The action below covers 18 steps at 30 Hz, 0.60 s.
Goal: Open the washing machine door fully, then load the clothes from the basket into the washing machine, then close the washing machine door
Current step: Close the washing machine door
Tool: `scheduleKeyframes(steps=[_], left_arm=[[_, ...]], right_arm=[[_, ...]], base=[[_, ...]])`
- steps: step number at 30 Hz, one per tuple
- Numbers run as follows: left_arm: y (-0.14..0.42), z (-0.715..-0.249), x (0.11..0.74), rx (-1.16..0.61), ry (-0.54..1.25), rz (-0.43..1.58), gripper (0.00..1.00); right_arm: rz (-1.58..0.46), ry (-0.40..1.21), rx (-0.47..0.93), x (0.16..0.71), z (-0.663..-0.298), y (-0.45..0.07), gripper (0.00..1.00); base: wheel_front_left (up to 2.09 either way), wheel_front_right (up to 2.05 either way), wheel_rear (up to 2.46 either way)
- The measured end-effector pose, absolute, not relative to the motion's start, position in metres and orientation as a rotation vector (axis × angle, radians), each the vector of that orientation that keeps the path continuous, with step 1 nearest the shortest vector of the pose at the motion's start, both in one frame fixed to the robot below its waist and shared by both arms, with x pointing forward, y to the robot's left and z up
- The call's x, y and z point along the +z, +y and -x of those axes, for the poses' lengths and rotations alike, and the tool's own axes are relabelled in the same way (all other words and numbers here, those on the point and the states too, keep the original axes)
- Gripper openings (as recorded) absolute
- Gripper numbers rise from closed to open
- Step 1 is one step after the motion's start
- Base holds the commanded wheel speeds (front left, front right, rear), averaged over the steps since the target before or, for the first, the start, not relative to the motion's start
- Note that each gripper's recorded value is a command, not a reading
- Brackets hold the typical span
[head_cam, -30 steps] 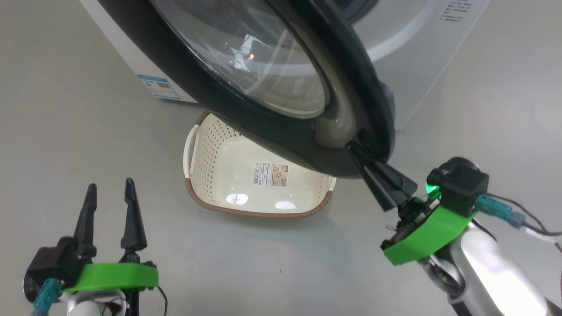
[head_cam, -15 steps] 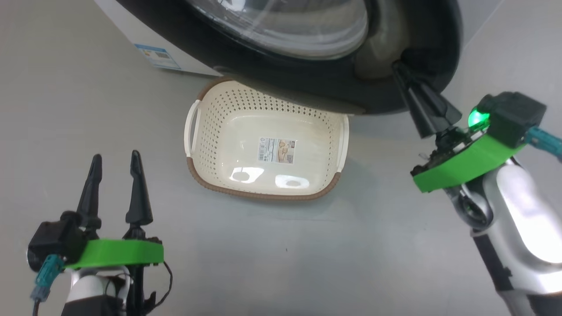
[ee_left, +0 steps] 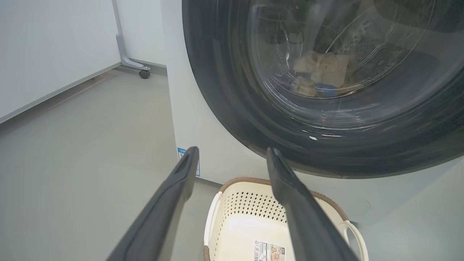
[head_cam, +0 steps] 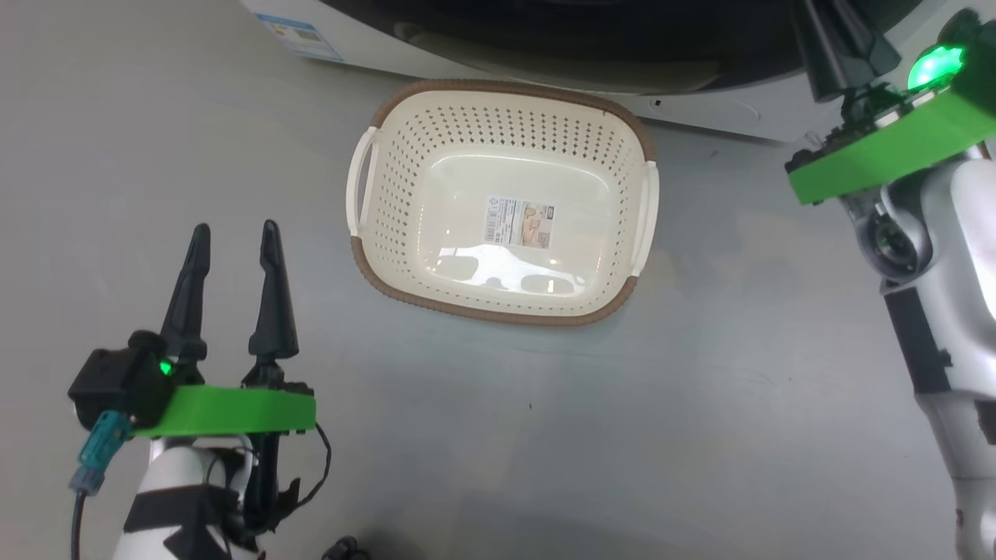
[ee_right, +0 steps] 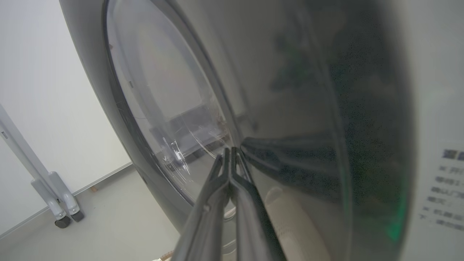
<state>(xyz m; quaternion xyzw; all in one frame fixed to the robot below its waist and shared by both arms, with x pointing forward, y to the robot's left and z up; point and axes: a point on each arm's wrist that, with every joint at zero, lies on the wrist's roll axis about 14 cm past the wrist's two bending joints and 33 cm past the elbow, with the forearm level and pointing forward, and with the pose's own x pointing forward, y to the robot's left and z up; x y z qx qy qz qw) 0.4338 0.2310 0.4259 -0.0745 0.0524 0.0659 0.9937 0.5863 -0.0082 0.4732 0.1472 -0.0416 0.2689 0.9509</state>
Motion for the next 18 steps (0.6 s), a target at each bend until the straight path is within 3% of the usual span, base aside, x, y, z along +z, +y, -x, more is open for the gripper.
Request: scheduleKeyframes(steps=[8, 18], left_arm=[[0.231, -0.437, 0.419, 0.134, 0.121, 0.15, 1.0], [0.221, -0.445, 0.428, 0.103, 0.092, 0.16, 1.0]], right_arm=[[-0.312, -0.085, 0.52, 0.466, -0.613, -0.008, 0.0], [-0.297, -0.074, 0.515, 0.471, -0.611, -0.011, 0.0]], base=[[0.0, 0.0, 0.0], [0.0, 0.0, 0.0]])
